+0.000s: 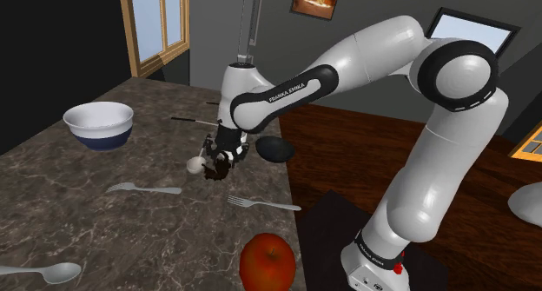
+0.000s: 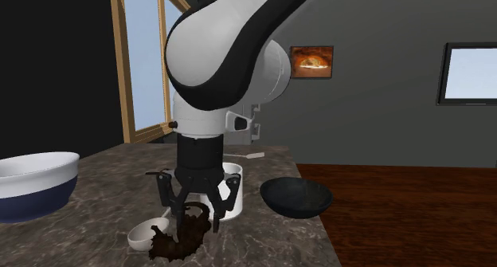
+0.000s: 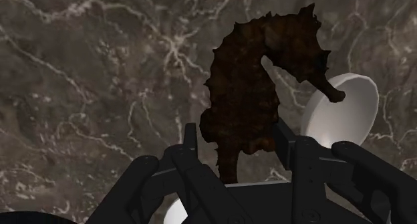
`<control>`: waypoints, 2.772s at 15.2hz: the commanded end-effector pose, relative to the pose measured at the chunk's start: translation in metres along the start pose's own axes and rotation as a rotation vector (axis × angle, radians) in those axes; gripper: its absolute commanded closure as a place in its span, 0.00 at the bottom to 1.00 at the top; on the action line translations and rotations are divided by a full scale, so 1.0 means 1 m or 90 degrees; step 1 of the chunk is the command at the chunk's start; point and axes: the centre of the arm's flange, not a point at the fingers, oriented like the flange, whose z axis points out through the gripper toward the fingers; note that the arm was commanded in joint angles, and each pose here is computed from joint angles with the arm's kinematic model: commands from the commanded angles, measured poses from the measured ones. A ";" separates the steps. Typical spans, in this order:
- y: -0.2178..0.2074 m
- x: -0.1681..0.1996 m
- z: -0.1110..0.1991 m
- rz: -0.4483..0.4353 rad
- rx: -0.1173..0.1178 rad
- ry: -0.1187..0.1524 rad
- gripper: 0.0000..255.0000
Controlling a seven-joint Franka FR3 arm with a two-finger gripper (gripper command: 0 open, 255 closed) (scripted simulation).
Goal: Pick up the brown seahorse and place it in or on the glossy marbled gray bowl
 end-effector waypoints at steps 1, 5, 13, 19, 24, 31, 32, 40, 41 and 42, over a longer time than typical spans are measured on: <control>-0.001 -0.001 -0.010 0.000 0.000 0.000 1.00; -0.002 -0.001 -0.031 0.000 0.000 0.000 1.00; -0.005 -0.001 -0.074 0.000 0.000 0.000 1.00; 0.050 0.036 -0.083 0.000 0.000 0.000 1.00; 0.104 0.073 -0.088 0.000 0.000 0.000 1.00; 0.181 0.124 -0.095 0.000 0.000 0.000 1.00; 0.192 0.131 -0.096 0.000 0.000 0.000 1.00; 0.214 0.145 -0.066 0.000 0.000 0.000 1.00; 0.214 0.145 -0.061 0.000 0.000 0.000 1.00; 0.214 0.145 -0.056 0.000 0.000 0.000 1.00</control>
